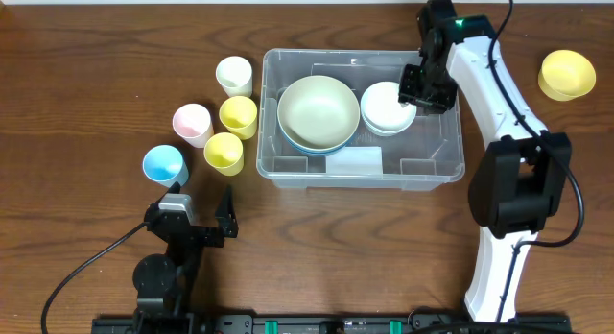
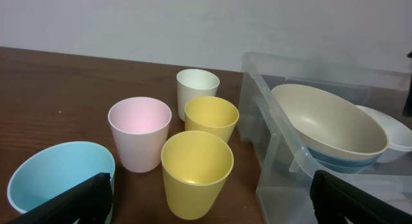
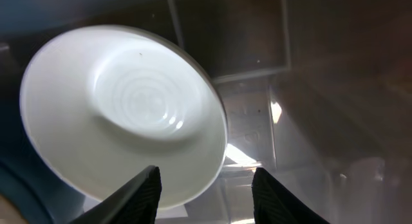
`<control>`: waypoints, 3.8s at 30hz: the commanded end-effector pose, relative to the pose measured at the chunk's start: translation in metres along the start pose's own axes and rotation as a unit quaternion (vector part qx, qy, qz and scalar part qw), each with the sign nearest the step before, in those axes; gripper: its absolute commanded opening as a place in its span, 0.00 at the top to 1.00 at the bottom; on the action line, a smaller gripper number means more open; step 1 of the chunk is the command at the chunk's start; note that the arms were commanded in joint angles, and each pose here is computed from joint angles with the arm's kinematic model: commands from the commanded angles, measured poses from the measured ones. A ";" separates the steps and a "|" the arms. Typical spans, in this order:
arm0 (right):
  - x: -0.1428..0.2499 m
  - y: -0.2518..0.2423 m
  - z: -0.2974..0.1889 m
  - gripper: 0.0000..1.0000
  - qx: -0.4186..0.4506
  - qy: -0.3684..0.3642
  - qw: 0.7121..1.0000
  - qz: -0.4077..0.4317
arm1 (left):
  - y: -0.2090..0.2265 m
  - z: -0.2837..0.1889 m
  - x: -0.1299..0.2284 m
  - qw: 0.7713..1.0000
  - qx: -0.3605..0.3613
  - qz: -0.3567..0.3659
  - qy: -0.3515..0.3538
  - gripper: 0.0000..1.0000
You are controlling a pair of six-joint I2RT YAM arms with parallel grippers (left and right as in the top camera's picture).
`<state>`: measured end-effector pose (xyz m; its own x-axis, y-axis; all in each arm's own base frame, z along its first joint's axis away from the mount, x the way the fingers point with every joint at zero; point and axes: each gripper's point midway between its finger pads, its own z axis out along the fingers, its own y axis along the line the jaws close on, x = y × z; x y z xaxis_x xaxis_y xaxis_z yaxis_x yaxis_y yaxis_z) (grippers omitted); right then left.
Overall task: Pack container
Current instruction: 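Move the right gripper to the yellow bowl and grip its rim, then carry the yellow bowl onto the white bowl in the bin, release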
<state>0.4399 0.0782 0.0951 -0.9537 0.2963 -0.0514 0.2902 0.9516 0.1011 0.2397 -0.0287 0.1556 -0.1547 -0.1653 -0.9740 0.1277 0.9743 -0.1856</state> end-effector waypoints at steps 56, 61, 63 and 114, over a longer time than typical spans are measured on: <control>-0.136 -0.367 0.012 0.01 0.055 -0.141 0.918 0.365 | 0.006 0.002 0.015 1.000 -0.010 -0.005 0.015 0.02; -0.138 -0.368 0.025 0.01 0.053 -0.136 0.920 0.364 | 0.006 0.002 0.015 1.000 -0.010 -0.005 0.015 0.02; -0.138 -0.367 0.034 0.01 0.051 -0.131 0.921 0.364 | 0.006 0.002 0.015 1.000 -0.010 -0.005 0.015 0.02; -0.110 -0.159 -0.237 0.99 -0.198 -0.256 0.924 0.205 | 0.006 0.002 0.015 1.000 -0.010 -0.005 0.016 0.02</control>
<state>0.4749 -0.1957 0.2725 -0.4840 0.8013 -0.3518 0.6499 0.5983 0.4686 0.2397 -0.0287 0.1556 -0.1547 -0.1653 -0.9740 0.1277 0.9743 -0.1856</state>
